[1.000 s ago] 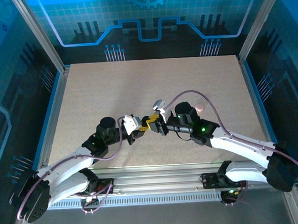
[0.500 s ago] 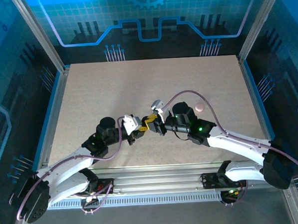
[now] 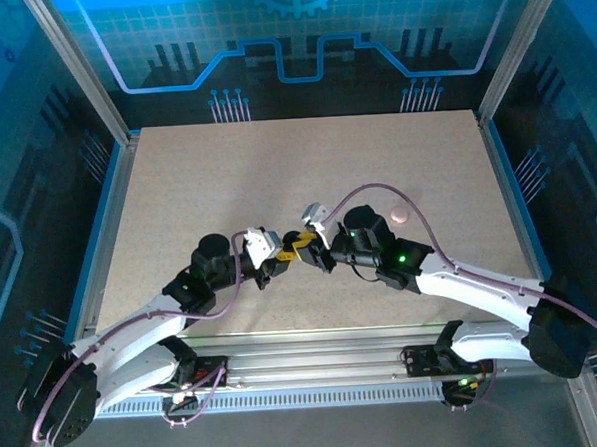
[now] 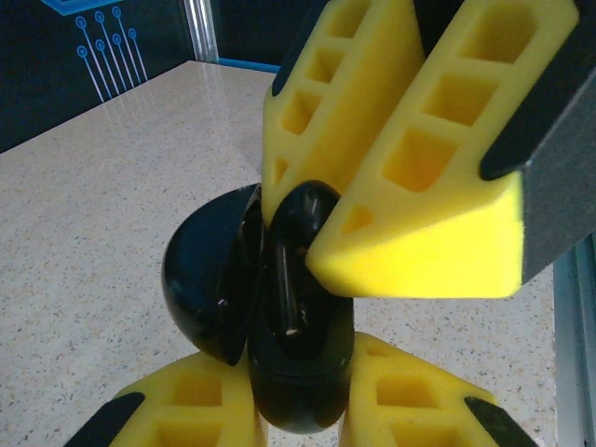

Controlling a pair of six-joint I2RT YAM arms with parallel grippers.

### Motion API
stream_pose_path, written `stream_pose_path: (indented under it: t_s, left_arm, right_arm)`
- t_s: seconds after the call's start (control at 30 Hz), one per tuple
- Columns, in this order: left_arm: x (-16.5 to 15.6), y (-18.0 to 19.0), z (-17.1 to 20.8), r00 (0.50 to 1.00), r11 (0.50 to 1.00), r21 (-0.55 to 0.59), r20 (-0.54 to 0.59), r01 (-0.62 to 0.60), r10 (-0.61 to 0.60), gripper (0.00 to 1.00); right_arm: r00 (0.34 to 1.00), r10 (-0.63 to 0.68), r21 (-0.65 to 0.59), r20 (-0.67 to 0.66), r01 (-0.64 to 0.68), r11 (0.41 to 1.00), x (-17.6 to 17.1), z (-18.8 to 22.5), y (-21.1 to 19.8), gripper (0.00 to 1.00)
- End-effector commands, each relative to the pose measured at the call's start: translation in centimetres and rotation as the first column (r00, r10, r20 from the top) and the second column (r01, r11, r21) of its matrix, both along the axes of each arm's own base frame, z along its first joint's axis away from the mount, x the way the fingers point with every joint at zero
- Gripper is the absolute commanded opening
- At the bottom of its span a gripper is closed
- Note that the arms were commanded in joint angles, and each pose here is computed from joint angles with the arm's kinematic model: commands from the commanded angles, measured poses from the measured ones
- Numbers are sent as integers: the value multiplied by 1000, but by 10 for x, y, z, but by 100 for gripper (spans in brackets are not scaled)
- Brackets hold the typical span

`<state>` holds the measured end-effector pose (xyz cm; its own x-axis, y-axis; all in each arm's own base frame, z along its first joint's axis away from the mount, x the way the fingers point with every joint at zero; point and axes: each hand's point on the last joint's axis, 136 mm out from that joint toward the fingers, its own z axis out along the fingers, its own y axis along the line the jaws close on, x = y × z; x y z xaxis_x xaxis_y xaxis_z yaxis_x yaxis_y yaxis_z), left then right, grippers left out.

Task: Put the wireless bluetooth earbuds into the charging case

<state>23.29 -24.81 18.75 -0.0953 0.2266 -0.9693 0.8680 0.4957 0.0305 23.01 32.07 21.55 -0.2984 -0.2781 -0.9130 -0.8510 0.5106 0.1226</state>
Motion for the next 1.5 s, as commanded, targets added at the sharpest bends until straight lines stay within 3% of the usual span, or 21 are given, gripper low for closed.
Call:
stream_pose_path:
  t_s: [0.0,0.5,0.97,1.47]
  left_arm:
    - [-5,-6,24,999,998,-51,44,34,-32,14]
    - [11,-2,0,999,999,8,24,-35,34,13]
    - [13,-8,-7,997,1000,-5,-68,-25,25,15]
    - [12,-17,7,995,998,-52,-93,33,-38,15]
  right_arm:
    - [999,-6,-22,35,7,1000,-2,8,-3,21]
    - [997,-16,-9,79,17,1000,0,27,-4,19]
    - [977,1,-193,215,41,980,6,34,-25,19]
    - [959,98,-342,267,0,940,-1,30,-22,19]
